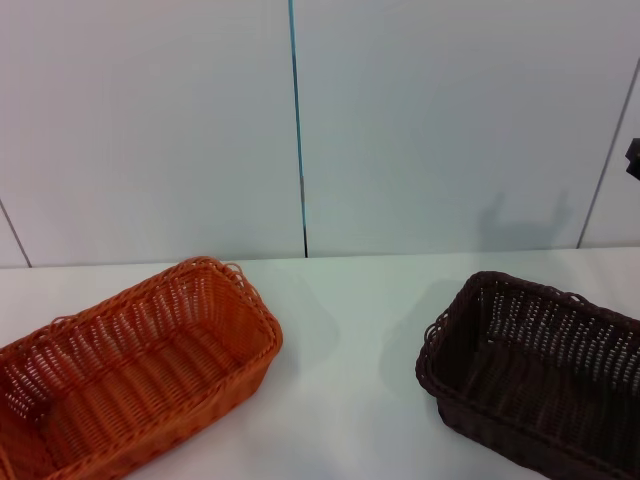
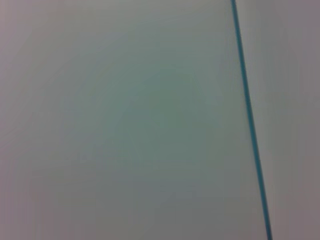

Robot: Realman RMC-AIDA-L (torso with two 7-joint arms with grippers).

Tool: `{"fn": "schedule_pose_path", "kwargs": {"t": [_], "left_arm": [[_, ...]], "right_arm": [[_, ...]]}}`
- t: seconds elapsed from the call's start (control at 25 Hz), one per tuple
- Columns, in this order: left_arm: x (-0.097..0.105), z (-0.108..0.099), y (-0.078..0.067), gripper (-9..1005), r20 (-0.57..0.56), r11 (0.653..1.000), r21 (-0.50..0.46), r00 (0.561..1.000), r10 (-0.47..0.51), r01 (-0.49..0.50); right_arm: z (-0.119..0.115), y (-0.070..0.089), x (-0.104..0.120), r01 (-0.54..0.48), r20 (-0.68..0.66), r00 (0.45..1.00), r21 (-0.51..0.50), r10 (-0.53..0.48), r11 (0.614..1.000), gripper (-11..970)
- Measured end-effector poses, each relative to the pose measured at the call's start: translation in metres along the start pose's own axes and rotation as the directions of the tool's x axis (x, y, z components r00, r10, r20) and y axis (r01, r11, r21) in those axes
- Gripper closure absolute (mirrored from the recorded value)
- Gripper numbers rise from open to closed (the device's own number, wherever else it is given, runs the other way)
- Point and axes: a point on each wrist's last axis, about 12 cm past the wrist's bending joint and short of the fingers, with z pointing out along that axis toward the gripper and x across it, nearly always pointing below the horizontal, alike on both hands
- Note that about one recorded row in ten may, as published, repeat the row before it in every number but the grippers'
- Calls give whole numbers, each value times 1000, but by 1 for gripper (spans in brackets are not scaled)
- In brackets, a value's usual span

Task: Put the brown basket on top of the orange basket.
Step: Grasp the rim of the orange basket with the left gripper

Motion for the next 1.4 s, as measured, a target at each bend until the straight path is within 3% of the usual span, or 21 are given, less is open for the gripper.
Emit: {"fn": "schedule_pose_path", "kwargs": {"t": [0.32,0.56,0.96,1.4], "left_arm": [[-16,20,-5,97,-174,1000,14,985,-11,13],[-11,41,-4,97,-260,999,9,965,-30,33],[-6,49,6,97,-274,996,-12,958,-88,88],[3,60,0,97,-315,995,-4,944,-96,100]], "right_arm": [[3,-1,17,12,-51,999,4,-12,1000,27],[7,-2,25,19,-73,997,10,-18,1000,29],[7,1,37,31,-106,994,1,-30,1000,31],[8,0,36,59,-96,994,2,-59,998,34]]}}
